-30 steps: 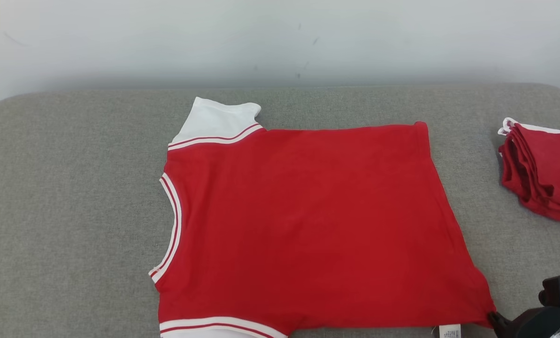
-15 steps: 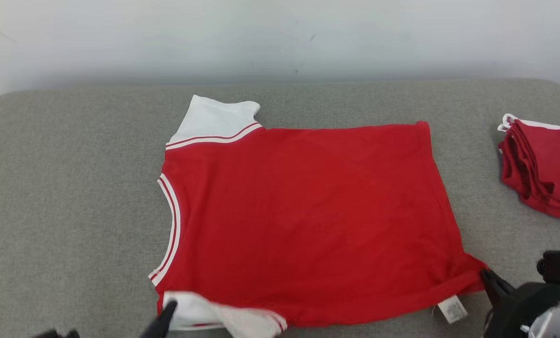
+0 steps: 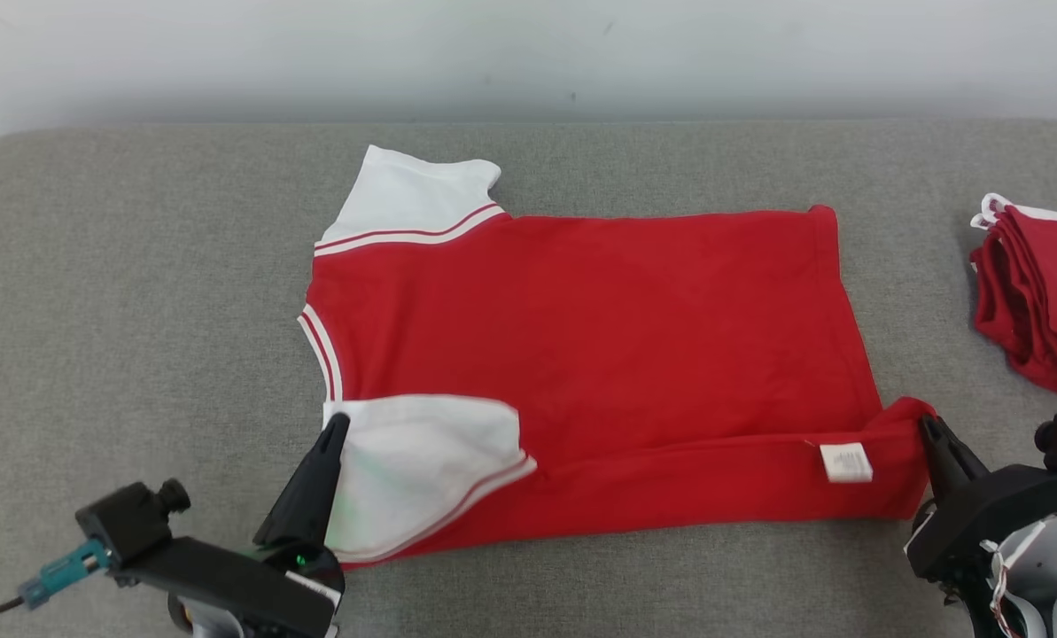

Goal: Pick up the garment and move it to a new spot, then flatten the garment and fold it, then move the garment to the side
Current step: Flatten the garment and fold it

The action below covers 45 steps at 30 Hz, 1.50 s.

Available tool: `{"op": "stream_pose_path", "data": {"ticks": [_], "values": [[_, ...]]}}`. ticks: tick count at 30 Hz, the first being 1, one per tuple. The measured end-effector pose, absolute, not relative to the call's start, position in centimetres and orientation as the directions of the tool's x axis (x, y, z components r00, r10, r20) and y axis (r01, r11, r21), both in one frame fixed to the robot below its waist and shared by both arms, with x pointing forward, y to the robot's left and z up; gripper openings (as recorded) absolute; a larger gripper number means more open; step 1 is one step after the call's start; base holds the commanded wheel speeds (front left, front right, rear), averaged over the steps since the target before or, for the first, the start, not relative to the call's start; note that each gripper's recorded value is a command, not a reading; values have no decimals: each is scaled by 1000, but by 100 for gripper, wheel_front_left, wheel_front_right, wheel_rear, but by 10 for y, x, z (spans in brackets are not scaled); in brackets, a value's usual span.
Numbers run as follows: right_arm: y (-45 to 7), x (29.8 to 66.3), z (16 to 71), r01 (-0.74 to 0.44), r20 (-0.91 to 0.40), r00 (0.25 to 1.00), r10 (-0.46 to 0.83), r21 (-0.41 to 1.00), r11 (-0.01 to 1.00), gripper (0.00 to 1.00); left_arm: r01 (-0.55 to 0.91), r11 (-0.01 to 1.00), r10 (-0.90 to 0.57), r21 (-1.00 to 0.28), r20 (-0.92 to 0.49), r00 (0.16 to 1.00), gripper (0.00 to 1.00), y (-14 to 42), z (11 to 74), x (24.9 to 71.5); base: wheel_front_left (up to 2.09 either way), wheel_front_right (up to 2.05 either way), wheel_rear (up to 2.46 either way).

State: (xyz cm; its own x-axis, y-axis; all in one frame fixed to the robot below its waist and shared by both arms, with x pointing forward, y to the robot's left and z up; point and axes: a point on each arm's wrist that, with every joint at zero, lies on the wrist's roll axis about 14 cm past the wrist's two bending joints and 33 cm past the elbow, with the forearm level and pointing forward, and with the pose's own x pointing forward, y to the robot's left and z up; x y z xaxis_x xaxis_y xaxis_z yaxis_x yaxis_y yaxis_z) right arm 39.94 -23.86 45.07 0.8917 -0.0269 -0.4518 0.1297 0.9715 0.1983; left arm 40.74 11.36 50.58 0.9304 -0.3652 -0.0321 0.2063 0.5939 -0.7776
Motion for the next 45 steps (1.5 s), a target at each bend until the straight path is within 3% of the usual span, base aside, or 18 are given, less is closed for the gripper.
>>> {"op": "stream_pose_path", "data": {"ticks": [13,29,30,31,32,33,34,41,45], "values": [[-237,429,447,146,-414,909,-45,217,965,0,226,633,-330,-740,5,944,0,111,504,439,0,0,0],[-246,443,419,190,-478,874,-84,179,965,0,290,722,-389,-628,-23,921,0,96,500,471,0,0,0],[-245,443,417,189,-481,873,-81,179,966,25,298,733,-397,-611,-29,917,0,94,498,473,0,0,0],[-243,443,416,185,-480,874,-78,180,966,78,302,746,-401,-593,-38,915,0,94,496,475,0,0,0],[-242,443,416,183,-475,877,-75,184,966,100,297,763,-390,-574,-42,920,18,96,495,478,0,0,0],[-241,445,418,180,-465,882,-72,191,965,100,296,788,-374,-540,-39,926,94,99,496,482,0,0,0],[-240,448,421,175,-453,889,-71,194,965,100,288,807,-358,-516,-38,933,100,103,496,485,0,0,0],[-235,447,439,144,-422,905,-50,193,971,100,260,917,-303,-303,-105,947,100,120,483,480,0,0,0],[-239,432,446,147,-444,894,-58,169,975,100,215,944,-271,-252,-216,938,100,134,459,454,0,0,0]]}}
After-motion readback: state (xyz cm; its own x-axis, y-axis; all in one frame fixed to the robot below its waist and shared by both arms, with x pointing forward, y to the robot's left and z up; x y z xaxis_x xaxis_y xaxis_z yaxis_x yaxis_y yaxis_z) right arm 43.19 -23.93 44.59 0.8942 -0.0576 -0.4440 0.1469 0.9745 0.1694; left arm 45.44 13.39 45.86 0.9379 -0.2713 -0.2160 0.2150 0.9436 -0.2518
